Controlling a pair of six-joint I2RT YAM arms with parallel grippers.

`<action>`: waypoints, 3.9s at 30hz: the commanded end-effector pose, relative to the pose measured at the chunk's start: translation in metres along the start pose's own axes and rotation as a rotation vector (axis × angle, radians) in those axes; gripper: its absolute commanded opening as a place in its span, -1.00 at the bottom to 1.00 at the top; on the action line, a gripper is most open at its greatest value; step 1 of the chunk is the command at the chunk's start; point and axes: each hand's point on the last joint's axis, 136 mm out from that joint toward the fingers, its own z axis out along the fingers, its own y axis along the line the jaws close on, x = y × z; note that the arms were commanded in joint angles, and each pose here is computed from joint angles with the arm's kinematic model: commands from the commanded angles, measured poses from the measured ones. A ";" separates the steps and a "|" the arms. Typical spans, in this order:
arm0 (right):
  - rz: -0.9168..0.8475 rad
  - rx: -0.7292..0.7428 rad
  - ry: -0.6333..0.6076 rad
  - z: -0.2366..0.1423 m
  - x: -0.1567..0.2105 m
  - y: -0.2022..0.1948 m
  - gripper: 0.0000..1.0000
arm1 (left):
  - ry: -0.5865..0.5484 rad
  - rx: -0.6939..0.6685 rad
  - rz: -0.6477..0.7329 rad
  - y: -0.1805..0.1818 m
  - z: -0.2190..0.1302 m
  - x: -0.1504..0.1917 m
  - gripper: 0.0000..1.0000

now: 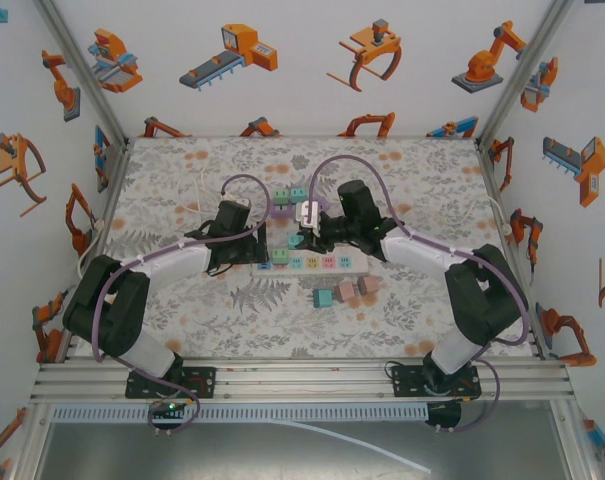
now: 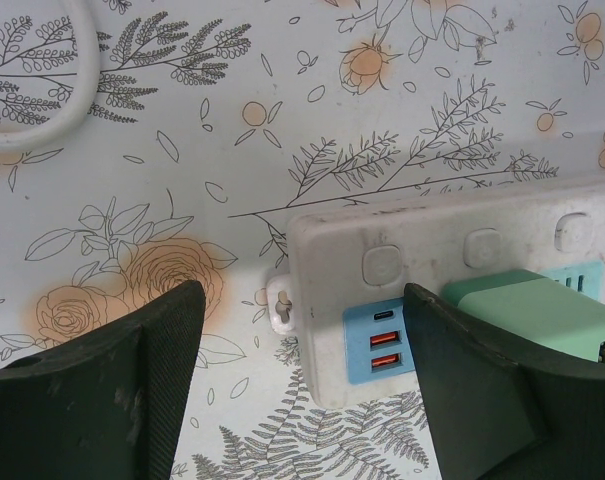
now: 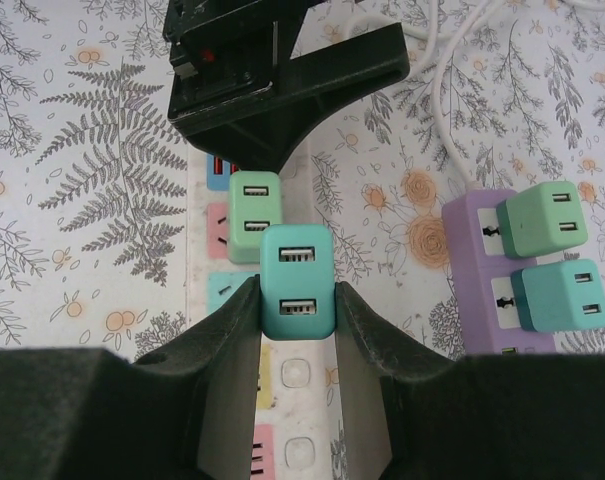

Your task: Pull the plug off the socket

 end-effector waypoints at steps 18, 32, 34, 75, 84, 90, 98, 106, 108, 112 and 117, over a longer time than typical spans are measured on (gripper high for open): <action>0.766 0.524 -0.317 -0.076 -0.068 -0.036 -1.00 | -0.154 0.254 0.171 -0.041 -0.106 -0.013 0.60; 1.326 0.883 -0.358 -0.099 -0.019 0.012 -1.00 | -0.309 0.544 0.498 -0.085 -0.238 0.007 0.69; 1.353 0.892 -0.366 -0.091 -0.014 0.024 -1.00 | -0.286 0.591 0.618 -0.094 -0.249 0.021 0.74; 1.336 1.053 -0.064 0.005 0.073 0.104 -0.48 | -0.233 0.494 1.116 -0.077 -0.233 0.081 0.94; 1.360 1.068 -0.064 -0.004 0.078 0.106 -0.26 | -0.215 0.484 1.113 -0.075 -0.230 0.082 0.94; 1.363 1.077 -0.067 -0.011 0.079 0.107 -0.20 | -0.213 0.478 1.112 -0.075 -0.229 0.082 0.94; 1.361 1.078 -0.066 -0.021 0.077 0.108 -0.13 | -0.207 0.465 1.111 -0.073 -0.226 0.082 0.94; 1.276 1.062 -0.066 -0.044 0.057 0.105 -0.11 | -0.258 0.446 1.025 -0.077 -0.230 0.067 0.94; 1.169 1.064 -0.059 -0.054 0.044 0.098 -0.09 | -0.281 0.417 0.972 -0.076 -0.230 0.058 0.94; 0.867 1.043 -0.083 -0.069 0.006 0.081 -0.05 | -0.364 0.362 0.844 -0.076 -0.224 0.038 0.94; 0.538 1.024 -0.098 -0.077 -0.025 0.071 0.22 | -0.424 0.304 0.716 -0.072 -0.209 0.024 0.94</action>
